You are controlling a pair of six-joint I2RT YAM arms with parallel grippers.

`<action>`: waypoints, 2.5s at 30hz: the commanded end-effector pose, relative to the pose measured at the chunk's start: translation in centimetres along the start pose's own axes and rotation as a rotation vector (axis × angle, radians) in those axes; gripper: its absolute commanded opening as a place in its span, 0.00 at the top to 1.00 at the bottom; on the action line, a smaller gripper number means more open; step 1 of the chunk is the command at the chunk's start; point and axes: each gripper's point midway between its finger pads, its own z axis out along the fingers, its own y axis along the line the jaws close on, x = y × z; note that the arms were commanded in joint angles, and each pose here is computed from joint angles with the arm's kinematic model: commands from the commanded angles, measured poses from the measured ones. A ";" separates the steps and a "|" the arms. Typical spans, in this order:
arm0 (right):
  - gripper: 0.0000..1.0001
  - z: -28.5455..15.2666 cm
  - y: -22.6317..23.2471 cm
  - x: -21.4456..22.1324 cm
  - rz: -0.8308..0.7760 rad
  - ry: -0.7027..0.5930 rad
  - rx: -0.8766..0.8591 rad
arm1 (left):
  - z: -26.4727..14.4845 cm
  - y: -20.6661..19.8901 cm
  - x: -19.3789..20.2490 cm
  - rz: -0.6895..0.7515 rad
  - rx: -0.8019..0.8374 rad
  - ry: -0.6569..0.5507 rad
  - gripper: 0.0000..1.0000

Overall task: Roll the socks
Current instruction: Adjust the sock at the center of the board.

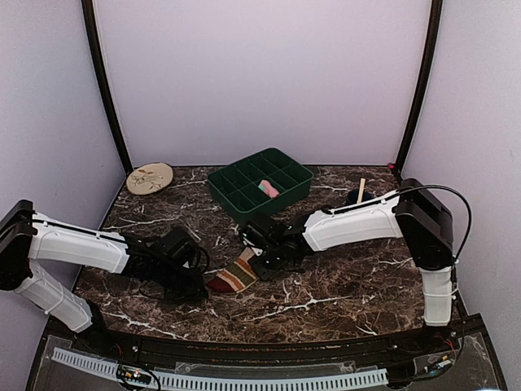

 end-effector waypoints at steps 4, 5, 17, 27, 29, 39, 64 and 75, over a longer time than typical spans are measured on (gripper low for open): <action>0.83 -0.6 -0.2 -0.6 0.132 -0.023 -0.152 | -0.7 -0.2 -0.4 0.017 -0.020 -0.016 0.76; 0.84 -0.5 -0.6 -0.6 0.153 -0.024 -0.166 | -0.8 -0.2 -0.4 0.019 -0.021 -0.019 0.76; 0.85 -2.0 -0.4 -1.4 0.340 -0.045 -0.424 | -2.5 -1.0 -1.7 0.051 -0.038 -0.069 0.75; 0.84 -2.6 0.0 -0.1 0.520 -0.035 -0.581 | -5.4 -5.4 -5.2 0.160 0.046 -0.212 0.75; 0.84 -2.8 0.3 0.1 0.562 -0.029 -0.616 | -5.1 -6.3 -5.3 0.177 0.064 -0.204 0.75; 0.84 -2.8 -0.3 1.6 0.720 -0.036 -0.691 | -2.2 -9.1 -5.7 0.245 0.094 -0.140 0.75; 0.47 -3.9 -4.5 -1.0 0.501 -0.075 -0.306 | 2.7 -8.0 -2.7 0.296 0.065 -0.034 0.75; 0.45 -1.7 -3.8 -1.2 0.338 0.034 -0.060 | 2.8 -8.6 -3.1 0.311 0.065 -0.055 0.75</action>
